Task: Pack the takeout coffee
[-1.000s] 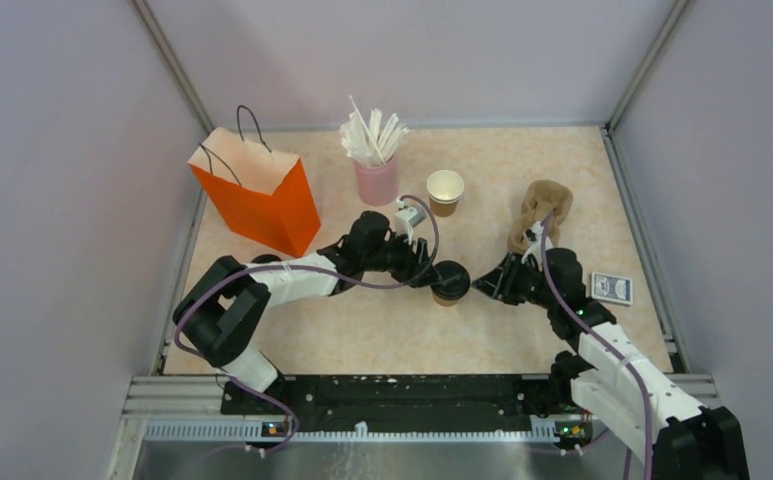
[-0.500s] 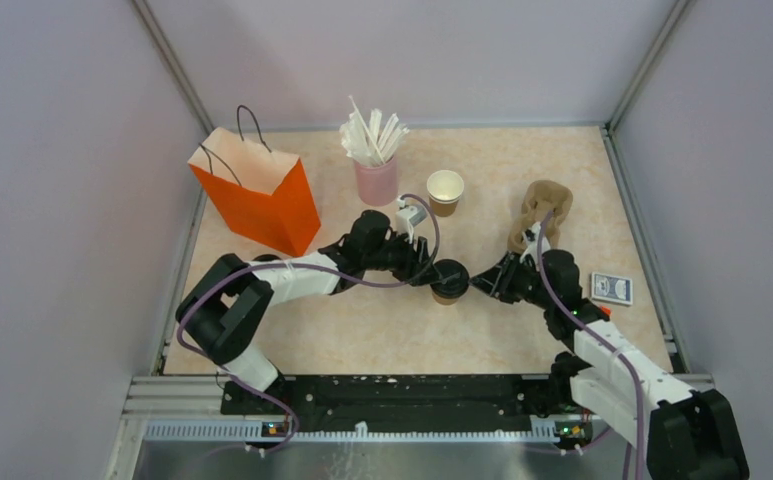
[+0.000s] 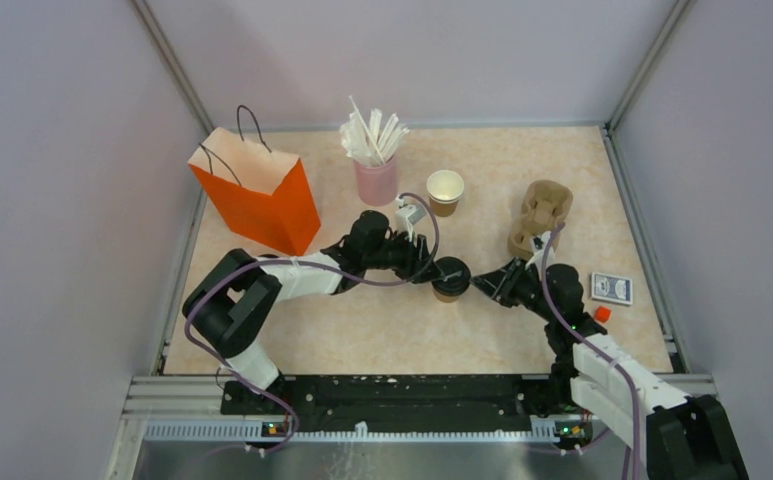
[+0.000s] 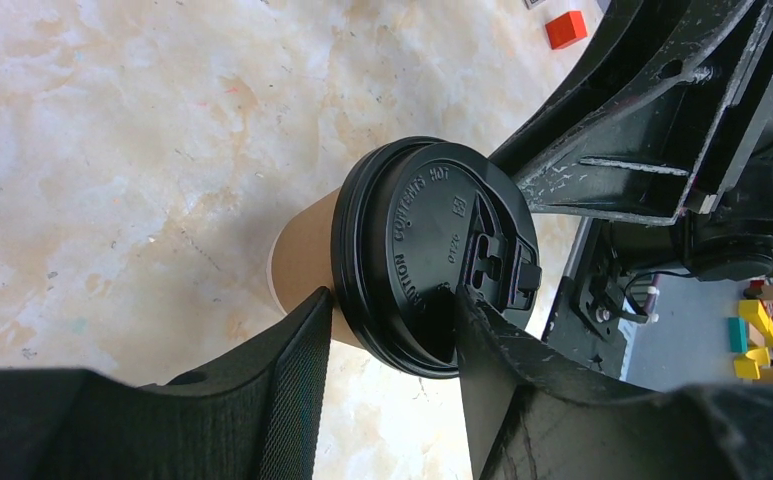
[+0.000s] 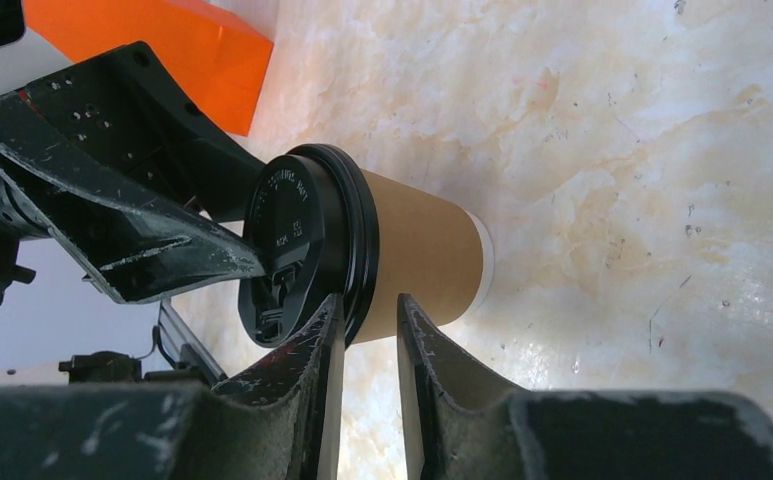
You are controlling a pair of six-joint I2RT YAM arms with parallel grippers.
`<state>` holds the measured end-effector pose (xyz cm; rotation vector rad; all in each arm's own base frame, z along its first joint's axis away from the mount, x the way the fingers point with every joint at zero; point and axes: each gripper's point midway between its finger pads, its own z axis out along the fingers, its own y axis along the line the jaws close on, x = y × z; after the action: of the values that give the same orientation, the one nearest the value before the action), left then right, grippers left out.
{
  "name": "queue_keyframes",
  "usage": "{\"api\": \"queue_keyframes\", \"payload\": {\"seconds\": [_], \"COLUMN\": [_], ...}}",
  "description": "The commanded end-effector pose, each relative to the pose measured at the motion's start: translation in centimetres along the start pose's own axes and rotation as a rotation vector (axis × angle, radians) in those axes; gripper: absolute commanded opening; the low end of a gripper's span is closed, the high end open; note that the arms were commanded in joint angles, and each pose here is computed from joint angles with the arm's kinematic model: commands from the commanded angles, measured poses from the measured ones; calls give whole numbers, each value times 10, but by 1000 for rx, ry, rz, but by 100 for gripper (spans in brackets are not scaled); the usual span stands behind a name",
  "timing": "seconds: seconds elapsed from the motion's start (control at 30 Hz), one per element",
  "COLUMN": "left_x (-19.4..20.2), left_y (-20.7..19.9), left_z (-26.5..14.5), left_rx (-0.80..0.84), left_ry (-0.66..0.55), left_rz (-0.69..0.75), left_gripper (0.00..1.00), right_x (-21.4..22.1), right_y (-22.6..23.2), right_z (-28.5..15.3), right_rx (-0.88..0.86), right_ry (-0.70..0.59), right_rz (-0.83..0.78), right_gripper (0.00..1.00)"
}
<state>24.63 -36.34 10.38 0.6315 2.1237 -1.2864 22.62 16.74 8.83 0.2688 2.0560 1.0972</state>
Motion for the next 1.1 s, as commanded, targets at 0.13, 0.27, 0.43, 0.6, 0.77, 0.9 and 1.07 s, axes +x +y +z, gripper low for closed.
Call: {"api": "queue_keyframes", "payload": {"seconds": [0.13, 0.27, 0.43, 0.6, 0.77, 0.9, 1.07], "left_x": [37, 19, -42, -108, -143, -145, -127], "left_y": [17, 3, -29, -53, -66, -71, -64], "left_z": [0, -2, -11, -43, -102, -159, -218], "left_rx": [-50, -21, 3, -73, -222, -337, -475], "left_ry": [84, 59, -45, -168, -329, -448, -538], "left_rz": [-48, -25, 45, 124, 209, 276, 323], "left_gripper": [50, 53, 71, 93, 99, 99, 99], "right_x": [51, 23, -64, -84, -75, -58, -41], "right_y": [-83, -56, 23, 51, 63, 84, 88], "right_z": [-20, -13, -23, -23, -18, -7, 10], "right_rx": [335, 282, 228, 190, 231, 232, 273], "right_ry": [120, 100, -16, 45, 141, 192, 264], "right_rz": [66, -21, -216, -369, -540, -650, -756], "right_gripper": [19, 28, 53, 82, 93, 93, 93]}}
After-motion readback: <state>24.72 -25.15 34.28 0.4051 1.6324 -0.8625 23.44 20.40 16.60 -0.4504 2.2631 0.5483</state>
